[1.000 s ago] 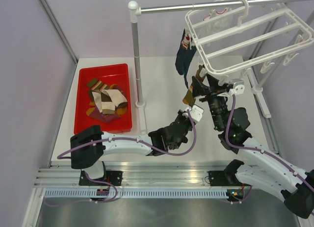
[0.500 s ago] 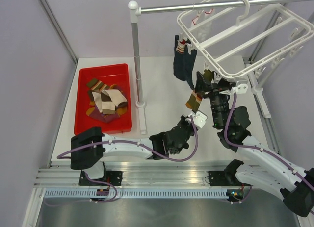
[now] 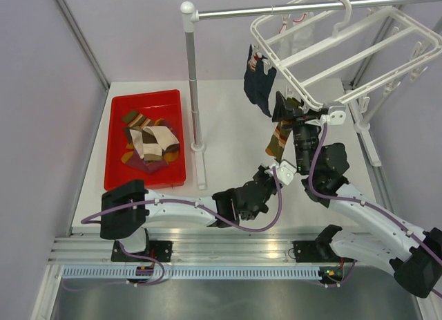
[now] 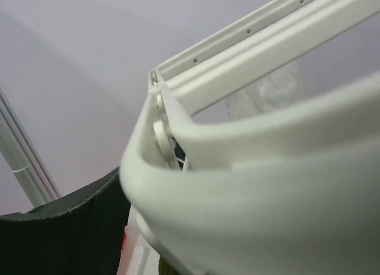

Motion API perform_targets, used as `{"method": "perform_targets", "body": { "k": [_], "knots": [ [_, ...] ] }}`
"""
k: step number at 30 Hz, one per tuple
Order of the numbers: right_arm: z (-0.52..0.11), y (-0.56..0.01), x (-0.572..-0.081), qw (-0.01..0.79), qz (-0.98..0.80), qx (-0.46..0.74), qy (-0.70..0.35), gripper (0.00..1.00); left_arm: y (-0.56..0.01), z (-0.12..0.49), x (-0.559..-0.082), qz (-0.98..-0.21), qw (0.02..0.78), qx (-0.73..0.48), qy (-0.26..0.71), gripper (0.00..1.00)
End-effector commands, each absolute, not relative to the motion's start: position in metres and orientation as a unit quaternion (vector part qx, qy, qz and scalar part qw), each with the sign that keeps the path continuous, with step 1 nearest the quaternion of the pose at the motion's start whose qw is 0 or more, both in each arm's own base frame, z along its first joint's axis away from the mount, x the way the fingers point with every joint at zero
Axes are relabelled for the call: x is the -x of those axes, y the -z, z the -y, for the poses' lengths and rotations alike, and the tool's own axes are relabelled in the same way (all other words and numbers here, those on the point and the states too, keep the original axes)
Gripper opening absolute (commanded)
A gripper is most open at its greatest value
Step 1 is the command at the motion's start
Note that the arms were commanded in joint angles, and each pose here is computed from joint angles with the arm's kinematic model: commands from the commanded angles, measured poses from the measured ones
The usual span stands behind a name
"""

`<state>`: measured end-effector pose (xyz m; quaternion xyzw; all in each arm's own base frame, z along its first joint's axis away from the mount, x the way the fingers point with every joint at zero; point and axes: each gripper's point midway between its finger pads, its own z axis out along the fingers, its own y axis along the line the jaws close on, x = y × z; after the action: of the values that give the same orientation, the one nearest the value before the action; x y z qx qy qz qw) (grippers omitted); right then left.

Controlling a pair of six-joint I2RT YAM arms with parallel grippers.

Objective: Remove the socks clipped to the hanger

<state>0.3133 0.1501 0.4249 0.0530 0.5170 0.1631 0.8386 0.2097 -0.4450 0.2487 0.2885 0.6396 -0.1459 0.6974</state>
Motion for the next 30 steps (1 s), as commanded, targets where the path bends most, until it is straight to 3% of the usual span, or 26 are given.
{"method": "perform_targets", "body": {
  "k": [1, 7, 10, 15, 19, 26, 30],
  "knots": [
    [-0.14, -0.459, -0.312, 0.858, -0.483, -0.075, -0.158, 0.75, -0.264, 0.457, -0.204, -0.62, 0.709, -0.297, 0.156, 0.02],
    [-0.138, -0.461, -0.317, 0.861, -0.48, -0.081, -0.148, 0.73, -0.266, 0.459, -0.202, -0.618, 0.711, -0.296, 0.159, 0.02],
    [-0.135, -0.461, -0.318, 0.86, -0.482, -0.085, -0.141, 0.66, -0.268, 0.459, -0.201, -0.617, 0.711, -0.296, 0.16, 0.02],
    [-0.131, -0.46, -0.318, 0.859, -0.487, -0.085, -0.131, 0.54, -0.269, 0.458, -0.201, -0.617, 0.712, -0.294, 0.161, 0.02],
    [-0.128, -0.462, -0.317, 0.857, -0.492, -0.086, -0.127, 0.31, -0.27, 0.459, -0.2, -0.617, 0.712, -0.293, 0.164, 0.02],
    [-0.12, -0.468, -0.309, 0.852, -0.497, -0.097, -0.134, 0.04, -0.264, 0.456, -0.202, -0.621, 0.713, -0.287, 0.153, 0.02],
    [-0.116, -0.471, -0.305, 0.85, -0.499, -0.099, -0.137, 0.01, -0.265, 0.447, -0.21, -0.631, 0.712, -0.265, 0.155, 0.02]
  ]
}}
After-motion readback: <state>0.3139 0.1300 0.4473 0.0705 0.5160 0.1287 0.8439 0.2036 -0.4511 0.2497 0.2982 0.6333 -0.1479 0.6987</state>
